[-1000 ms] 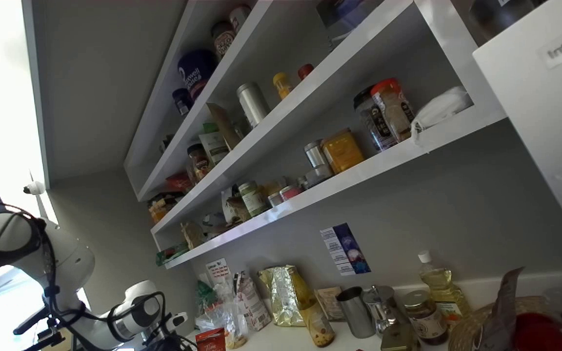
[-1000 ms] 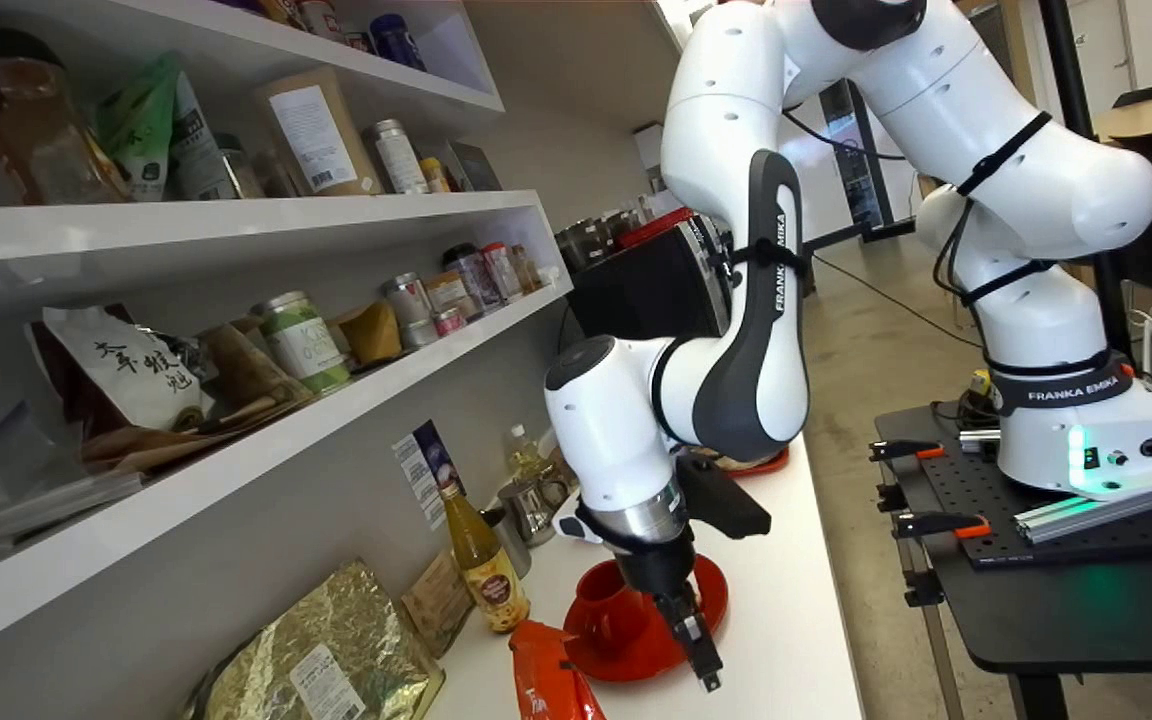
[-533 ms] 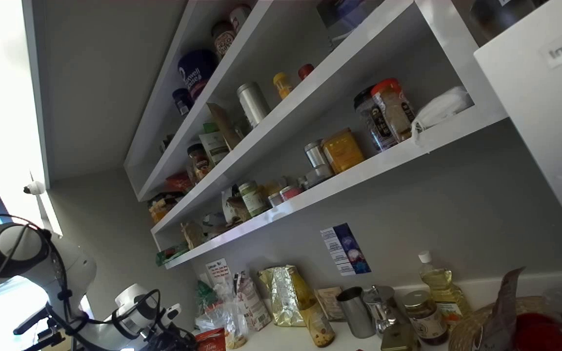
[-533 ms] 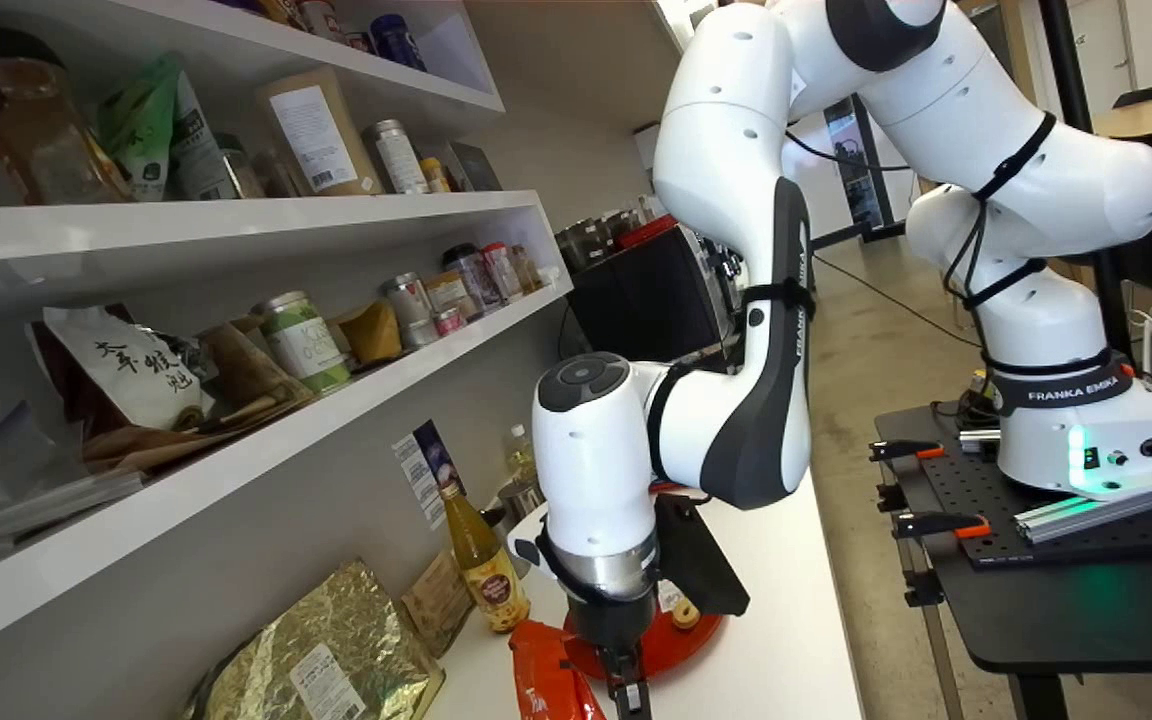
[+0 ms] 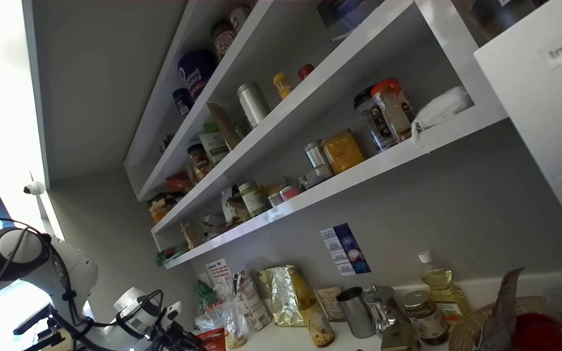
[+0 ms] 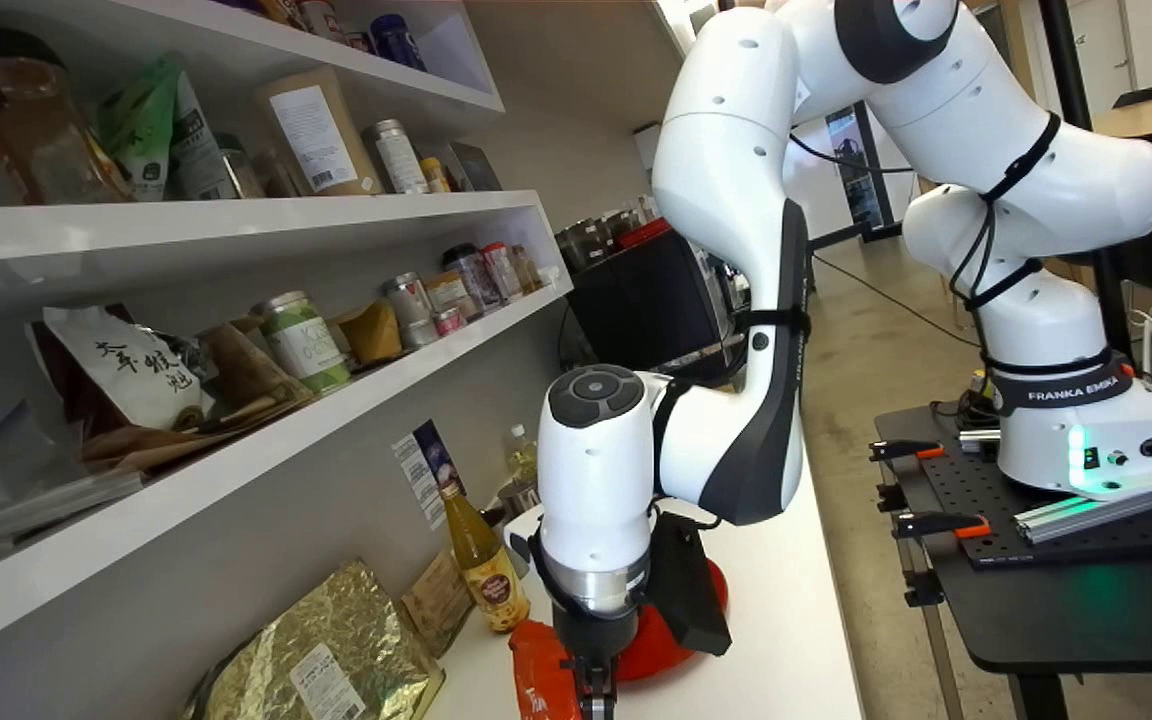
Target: Put the packet on the right side of the bottom shelf
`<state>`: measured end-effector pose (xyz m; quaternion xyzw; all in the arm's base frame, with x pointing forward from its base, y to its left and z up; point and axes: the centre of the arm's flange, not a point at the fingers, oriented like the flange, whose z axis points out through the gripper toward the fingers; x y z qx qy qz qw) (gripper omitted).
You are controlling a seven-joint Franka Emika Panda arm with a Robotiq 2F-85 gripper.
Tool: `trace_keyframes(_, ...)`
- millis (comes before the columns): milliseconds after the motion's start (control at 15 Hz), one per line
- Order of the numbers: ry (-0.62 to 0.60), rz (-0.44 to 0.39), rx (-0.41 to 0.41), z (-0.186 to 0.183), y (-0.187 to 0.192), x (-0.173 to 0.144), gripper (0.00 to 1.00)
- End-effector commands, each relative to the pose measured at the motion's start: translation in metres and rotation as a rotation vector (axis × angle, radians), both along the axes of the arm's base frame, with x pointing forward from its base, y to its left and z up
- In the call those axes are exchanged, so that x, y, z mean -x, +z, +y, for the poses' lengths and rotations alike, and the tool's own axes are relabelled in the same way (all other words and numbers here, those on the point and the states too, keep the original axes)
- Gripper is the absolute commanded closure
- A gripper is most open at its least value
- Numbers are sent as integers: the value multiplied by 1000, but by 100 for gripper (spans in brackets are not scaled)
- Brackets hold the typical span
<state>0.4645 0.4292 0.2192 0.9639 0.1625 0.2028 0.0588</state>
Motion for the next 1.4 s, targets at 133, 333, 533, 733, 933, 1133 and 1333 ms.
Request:
trace_keyframes(133,-44,-22,-30,0,-12,-3,0)
trace_keyframes(333,-39,-7,-35,5,-19,-3,0)
trace_keyframes(533,-31,-1,-38,10,-27,-5,4)
trace_keyframes(733,-44,-8,-37,10,-33,-17,31)
trace_keyframes(933,-51,-22,-39,8,-35,-29,55)
trace_keyframes(1133,-53,-44,-33,5,-33,-39,78)
trace_keyframes(1333,-60,-54,-26,1,-33,-45,98)
